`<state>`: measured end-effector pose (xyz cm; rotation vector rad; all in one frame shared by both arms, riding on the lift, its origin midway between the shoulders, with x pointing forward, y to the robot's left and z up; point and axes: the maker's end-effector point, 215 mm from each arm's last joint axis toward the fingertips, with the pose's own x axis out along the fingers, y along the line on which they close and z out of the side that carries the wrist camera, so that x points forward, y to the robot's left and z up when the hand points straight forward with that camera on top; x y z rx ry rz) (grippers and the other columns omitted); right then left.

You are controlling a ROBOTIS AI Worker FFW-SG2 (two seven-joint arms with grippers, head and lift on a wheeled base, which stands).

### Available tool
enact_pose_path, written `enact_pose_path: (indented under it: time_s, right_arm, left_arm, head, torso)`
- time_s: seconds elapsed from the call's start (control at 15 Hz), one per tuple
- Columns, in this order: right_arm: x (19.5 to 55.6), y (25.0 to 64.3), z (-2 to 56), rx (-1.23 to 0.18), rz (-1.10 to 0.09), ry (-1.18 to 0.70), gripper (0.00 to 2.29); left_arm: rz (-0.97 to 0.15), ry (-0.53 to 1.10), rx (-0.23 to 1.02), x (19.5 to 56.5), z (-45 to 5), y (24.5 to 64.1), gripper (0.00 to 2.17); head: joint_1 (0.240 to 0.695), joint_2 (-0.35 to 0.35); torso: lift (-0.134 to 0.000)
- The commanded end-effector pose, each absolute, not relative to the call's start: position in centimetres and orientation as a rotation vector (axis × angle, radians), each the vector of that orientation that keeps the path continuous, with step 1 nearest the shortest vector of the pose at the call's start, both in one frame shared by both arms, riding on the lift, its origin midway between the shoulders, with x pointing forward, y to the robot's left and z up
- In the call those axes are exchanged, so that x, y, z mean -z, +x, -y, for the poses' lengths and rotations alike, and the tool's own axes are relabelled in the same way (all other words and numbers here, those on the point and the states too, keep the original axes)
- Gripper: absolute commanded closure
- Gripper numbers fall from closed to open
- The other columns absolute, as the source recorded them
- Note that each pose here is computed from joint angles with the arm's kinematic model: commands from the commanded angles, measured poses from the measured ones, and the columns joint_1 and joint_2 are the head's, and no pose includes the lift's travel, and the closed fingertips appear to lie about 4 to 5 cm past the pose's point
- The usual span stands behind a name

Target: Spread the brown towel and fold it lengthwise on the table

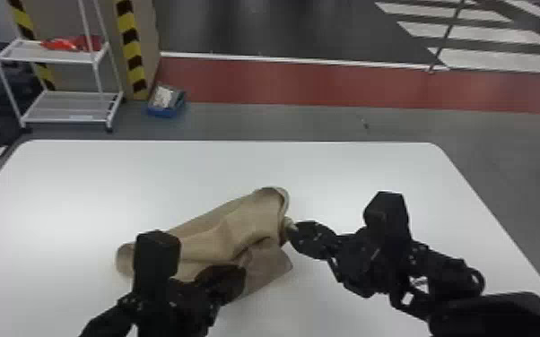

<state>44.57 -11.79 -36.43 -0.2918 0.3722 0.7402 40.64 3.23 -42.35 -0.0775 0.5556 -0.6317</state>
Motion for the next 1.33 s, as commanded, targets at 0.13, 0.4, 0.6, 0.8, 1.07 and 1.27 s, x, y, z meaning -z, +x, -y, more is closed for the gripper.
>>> enact_pose_path:
  time_s: [0.13, 0.4, 0.6, 0.8, 1.07, 1.27]
  right_arm:
    - [35.5, 44.9, 11.3, -0.729, -0.368, -0.280, 1.48]
    - [34.5, 45.4, 11.3, -0.716, -0.357, -0.279, 1.48]
    - [34.7, 46.2, 14.0, -0.661, -0.385, -0.262, 1.48]
    - [34.7, 46.6, 16.3, -0.629, -0.393, -0.257, 1.48]
    - [36.2, 47.1, 18.7, -0.599, -0.434, -0.321, 1.48]
    - [36.4, 47.7, 22.1, -0.557, -0.469, -0.463, 1.48]
  left_arm:
    - [-0.549, -0.080, 0.621, 41.2, -4.1, 40.6, 2.14]
    - [-0.545, -0.090, 0.617, 40.7, -5.4, 41.0, 2.14]
    - [-0.534, -0.128, 0.554, 38.4, -10.3, 42.7, 2.14]
    - [-0.551, -0.227, 0.469, 37.2, -16.4, 44.2, 2.14]
    - [-0.481, -0.297, 0.358, 34.2, -24.0, 46.5, 2.14]
    - [-0.479, -0.346, 0.312, 34.8, -27.0, 46.9, 2.14]
  head:
    - [0.695, -0.106]
    - [0.695, -0.093]
    - [0.695, -0.078]
    - [0.695, -0.040]
    - [0.695, 0.032]
    - [0.695, 0.061]
  torso:
    - [-0.124]
    - [-0.124]
    - [-0.124]
    - [-0.124]
    - [-0.124]
    - [-0.124]
